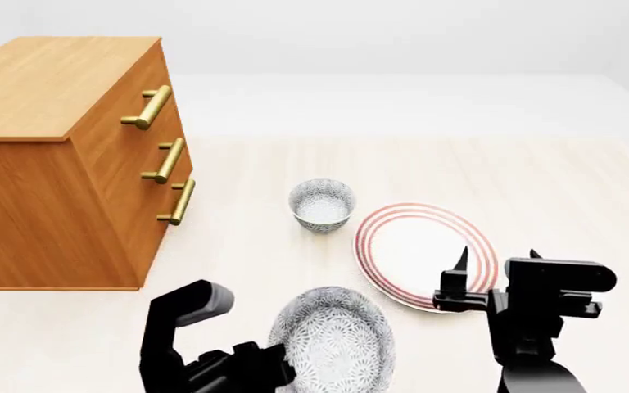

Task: Stack the bowl in the middle on the bowl at the back.

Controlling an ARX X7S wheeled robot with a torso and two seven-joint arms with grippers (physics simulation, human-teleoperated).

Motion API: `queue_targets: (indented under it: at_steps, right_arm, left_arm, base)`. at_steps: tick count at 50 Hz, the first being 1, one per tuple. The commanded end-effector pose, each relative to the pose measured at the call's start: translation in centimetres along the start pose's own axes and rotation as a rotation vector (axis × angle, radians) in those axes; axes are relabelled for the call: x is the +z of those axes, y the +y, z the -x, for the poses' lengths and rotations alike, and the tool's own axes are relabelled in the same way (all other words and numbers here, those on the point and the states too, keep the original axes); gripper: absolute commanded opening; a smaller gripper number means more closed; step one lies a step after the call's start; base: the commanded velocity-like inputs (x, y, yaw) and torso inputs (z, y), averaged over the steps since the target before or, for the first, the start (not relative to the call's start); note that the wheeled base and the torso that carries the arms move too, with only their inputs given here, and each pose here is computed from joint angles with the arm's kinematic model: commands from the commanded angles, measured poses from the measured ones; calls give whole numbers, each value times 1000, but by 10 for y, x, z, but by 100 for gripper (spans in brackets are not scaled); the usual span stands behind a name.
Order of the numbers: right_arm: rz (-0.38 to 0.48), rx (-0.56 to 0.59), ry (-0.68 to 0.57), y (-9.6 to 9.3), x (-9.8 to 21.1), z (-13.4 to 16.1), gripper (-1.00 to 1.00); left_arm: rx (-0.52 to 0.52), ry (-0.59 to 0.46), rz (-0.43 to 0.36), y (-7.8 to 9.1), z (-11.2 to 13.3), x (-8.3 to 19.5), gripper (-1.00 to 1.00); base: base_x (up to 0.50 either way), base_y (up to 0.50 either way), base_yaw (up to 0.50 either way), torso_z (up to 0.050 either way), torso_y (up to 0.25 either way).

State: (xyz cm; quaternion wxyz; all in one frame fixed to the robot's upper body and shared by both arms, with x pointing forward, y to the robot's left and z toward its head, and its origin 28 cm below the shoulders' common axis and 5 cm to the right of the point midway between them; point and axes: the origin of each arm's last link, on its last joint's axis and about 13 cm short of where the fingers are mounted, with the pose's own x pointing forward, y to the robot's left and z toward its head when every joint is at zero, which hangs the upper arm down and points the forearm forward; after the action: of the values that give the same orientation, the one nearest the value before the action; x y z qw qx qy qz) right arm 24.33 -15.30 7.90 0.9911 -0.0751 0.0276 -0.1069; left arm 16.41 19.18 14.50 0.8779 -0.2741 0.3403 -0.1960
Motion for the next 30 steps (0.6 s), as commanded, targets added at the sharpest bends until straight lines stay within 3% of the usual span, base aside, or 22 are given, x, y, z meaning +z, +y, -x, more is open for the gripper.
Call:
queue_targets:
  at_steps: [1, 30]
  right_arm:
    - [-4, 0, 5, 0, -2, 0, 100]
    - [-11, -4, 16, 0, -8, -1, 100]
  left_arm:
    - [0, 33, 57, 4, -6, -4, -100]
    - [91, 69, 118, 11, -30, -5, -100]
  base:
    - [0, 0, 0, 0, 0]
    - [0, 0, 0, 0, 0]
